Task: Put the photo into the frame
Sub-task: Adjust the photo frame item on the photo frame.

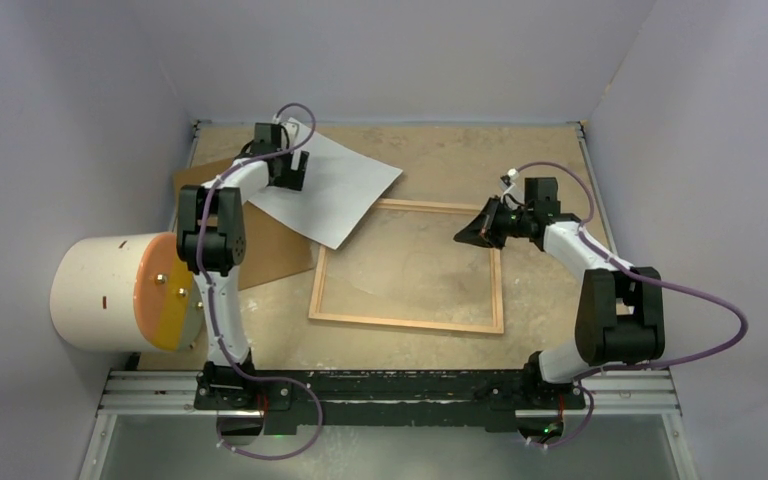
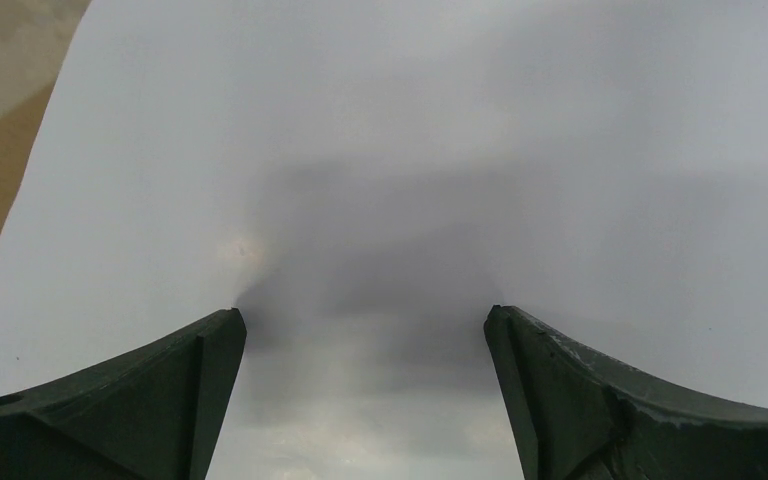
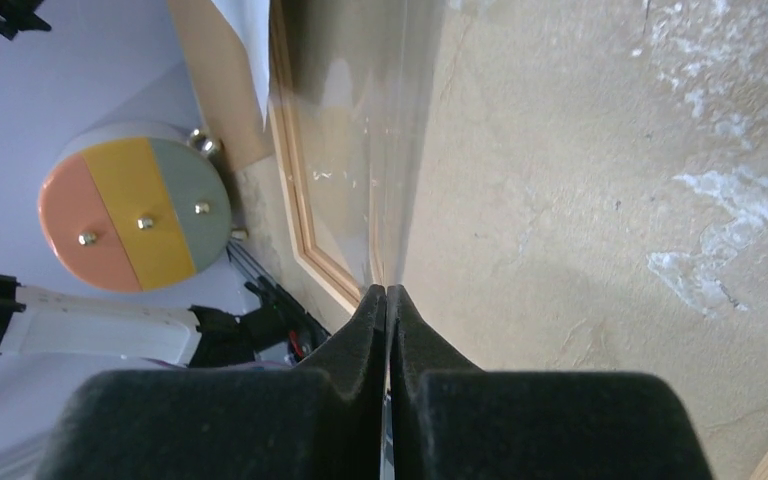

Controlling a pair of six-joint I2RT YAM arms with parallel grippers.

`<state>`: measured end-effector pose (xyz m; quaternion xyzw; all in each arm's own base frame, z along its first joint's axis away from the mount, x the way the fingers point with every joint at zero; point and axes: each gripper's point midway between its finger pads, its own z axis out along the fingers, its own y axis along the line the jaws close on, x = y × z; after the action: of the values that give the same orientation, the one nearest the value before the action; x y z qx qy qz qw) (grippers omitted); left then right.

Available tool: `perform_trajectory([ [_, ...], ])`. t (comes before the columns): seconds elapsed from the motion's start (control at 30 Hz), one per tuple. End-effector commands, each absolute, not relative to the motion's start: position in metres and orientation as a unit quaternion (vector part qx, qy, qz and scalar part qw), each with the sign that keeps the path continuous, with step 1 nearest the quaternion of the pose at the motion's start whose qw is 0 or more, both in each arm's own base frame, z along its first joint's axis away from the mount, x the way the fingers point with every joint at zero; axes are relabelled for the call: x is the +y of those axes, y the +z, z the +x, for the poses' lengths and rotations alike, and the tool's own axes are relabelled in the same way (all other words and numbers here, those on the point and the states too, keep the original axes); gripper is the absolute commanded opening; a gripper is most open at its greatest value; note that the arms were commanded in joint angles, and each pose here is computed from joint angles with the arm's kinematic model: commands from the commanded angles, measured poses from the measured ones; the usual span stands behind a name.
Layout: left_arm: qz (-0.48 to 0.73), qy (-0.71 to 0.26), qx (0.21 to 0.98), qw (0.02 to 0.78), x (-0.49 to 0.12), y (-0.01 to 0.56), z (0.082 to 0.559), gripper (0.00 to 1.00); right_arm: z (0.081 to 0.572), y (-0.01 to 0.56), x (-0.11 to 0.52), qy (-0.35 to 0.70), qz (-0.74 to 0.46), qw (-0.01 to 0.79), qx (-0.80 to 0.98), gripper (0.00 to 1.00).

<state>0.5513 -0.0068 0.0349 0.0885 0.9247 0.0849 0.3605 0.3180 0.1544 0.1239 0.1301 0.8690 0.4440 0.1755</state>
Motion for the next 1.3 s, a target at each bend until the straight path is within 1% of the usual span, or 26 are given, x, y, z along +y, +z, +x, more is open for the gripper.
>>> perform_trajectory([
  [0.0, 0.08, 0.021, 0.959, 0.27, -0.013, 0.025, 0.492, 0.99, 0.298, 0.137, 0.16, 0.463, 0.087, 0.158, 0.868, 0.0],
  [0.13, 0.118, 0.012, 0.949, 0.291, -0.009, 0.067, 0.483, 0.99, 0.296, 0.142, 0.16, 0.463, 0.076, 0.155, 0.869, 0.0],
  [0.3, 0.189, 0.014, 0.934, 0.302, -0.009, 0.097, 0.464, 1.0, 0.292, 0.154, 0.157, 0.451, 0.056, 0.158, 0.877, 0.0],
  [0.4, 0.266, -0.032, 0.912, 0.309, -0.031, 0.104, 0.444, 1.0, 0.289, 0.157, 0.152, 0.431, 0.05, 0.162, 0.886, 0.0],
  [0.5, 0.324, -0.016, 0.887, 0.329, -0.048, 0.1, 0.443, 1.0, 0.29, 0.155, 0.149, 0.418, 0.047, 0.164, 0.892, 0.0],
  [0.67, 0.383, 0.017, 0.852, 0.357, -0.068, 0.096, 0.477, 1.0, 0.286, 0.143, 0.137, 0.372, 0.047, 0.162, 0.913, 0.0],
  [0.87, 0.491, -0.019, 0.784, 0.38, -0.107, 0.103, 0.517, 1.0, 0.279, 0.133, 0.134, 0.357, 0.05, 0.153, 0.92, 0.0],
  [0.97, 0.527, -0.005, 0.767, 0.364, -0.126, 0.096, 0.531, 1.0, 0.276, 0.127, 0.136, 0.347, 0.044, 0.145, 0.925, 0.0],
  [1.13, 0.489, 0.007, 0.793, 0.363, -0.133, 0.079, 0.571, 1.0, 0.268, 0.122, 0.138, 0.338, 0.033, 0.135, 0.931, 0.0],
  [1.27, 0.431, 0.048, 0.821, 0.371, -0.12, 0.061, 0.594, 1.0, 0.267, 0.121, 0.138, 0.335, 0.032, 0.136, 0.932, 0.0],
])
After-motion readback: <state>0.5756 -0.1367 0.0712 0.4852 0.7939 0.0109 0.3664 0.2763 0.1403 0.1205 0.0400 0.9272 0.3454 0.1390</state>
